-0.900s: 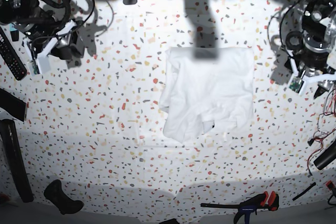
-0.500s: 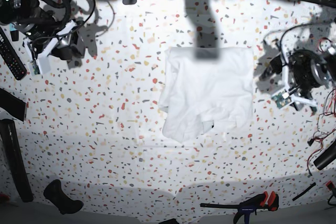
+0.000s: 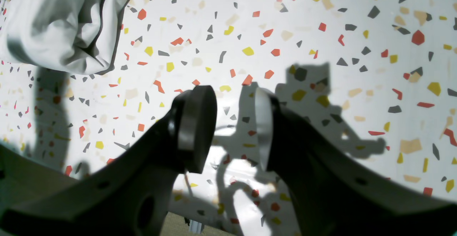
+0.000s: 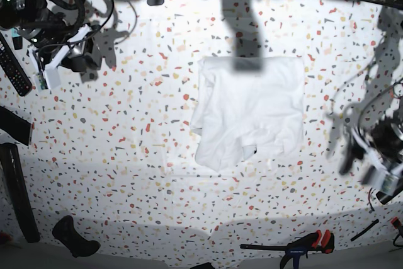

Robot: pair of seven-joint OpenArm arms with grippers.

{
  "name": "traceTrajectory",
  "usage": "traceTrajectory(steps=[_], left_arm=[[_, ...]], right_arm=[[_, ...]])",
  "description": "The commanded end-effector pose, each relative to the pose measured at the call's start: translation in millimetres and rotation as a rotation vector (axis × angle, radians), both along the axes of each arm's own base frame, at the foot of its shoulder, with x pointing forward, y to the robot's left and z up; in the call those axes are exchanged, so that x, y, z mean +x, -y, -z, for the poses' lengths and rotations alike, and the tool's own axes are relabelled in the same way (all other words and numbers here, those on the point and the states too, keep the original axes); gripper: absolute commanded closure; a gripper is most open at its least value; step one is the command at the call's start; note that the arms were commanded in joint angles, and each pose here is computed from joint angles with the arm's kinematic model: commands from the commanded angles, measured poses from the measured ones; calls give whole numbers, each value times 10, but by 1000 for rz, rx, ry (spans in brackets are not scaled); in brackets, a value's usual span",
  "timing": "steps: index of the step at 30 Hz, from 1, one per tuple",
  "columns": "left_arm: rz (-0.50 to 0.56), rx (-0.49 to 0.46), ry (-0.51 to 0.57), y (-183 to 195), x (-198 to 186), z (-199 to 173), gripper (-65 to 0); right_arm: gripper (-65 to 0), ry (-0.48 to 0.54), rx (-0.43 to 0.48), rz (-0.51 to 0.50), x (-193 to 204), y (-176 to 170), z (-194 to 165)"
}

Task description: Fold the T-shirt properly

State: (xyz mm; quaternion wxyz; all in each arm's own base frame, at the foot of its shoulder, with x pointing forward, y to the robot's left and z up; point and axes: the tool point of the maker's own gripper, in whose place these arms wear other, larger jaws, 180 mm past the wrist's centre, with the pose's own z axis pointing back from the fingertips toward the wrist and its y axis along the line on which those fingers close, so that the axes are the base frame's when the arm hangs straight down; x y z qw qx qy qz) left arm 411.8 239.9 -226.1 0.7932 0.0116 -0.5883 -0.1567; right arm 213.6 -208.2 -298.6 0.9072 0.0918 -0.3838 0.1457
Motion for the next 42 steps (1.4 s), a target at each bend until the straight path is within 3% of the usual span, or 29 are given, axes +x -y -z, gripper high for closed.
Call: traceTrajectory(steps=[1, 4, 6, 8, 10, 14, 17, 20, 27, 31, 34, 39, 40, 42], left_arm=[[-91, -3, 132, -211, 130, -346, -324], [-383, -28, 308, -724, 204, -657, -324], [-524, -11, 385, -974, 172, -837, -324], [-601, 29, 445, -1112, 140, -1006, -324], [-601, 54, 490, -1129, 157, -1174, -324], [-363, 113, 464, -811, 327, -1291, -313], [-143, 98, 406, -458, 385, -1229, -313], [9, 82, 356, -189, 367, -1123, -309], [225, 140, 236, 144, 265, -860, -305], [411, 233, 77, 349, 85, -515, -305], [394, 261, 18, 291, 73, -410, -305], [401, 253, 39, 313, 78, -447, -305], [367, 234, 63, 281, 117, -501, -305], [179, 180, 127, 34, 268, -665, -305]], right_arm=[[-220, 41, -6, -17, 42, -9, -100], [-220, 41, -7, -17, 42, -9, -101], [-220, 41, -7, -17, 42, -9, -101], [-220, 41, -6, -17, 43, -9, -101], [-220, 41, -6, -17, 43, -9, -101], [-220, 41, -6, -17, 43, -9, -101], [-220, 41, -6, -17, 43, -9, -101], [-220, 41, -6, -17, 43, -9, -101], [-220, 41, -6, -17, 43, -9, -101], [-220, 41, -6, -17, 43, -9, -101], [-220, 42, -6, -17, 43, -10, -102], [-220, 42, -6, -17, 43, -9, -102], [-220, 42, -6, -17, 43, -10, -102], [-220, 42, -6, -17, 43, -10, -102]])
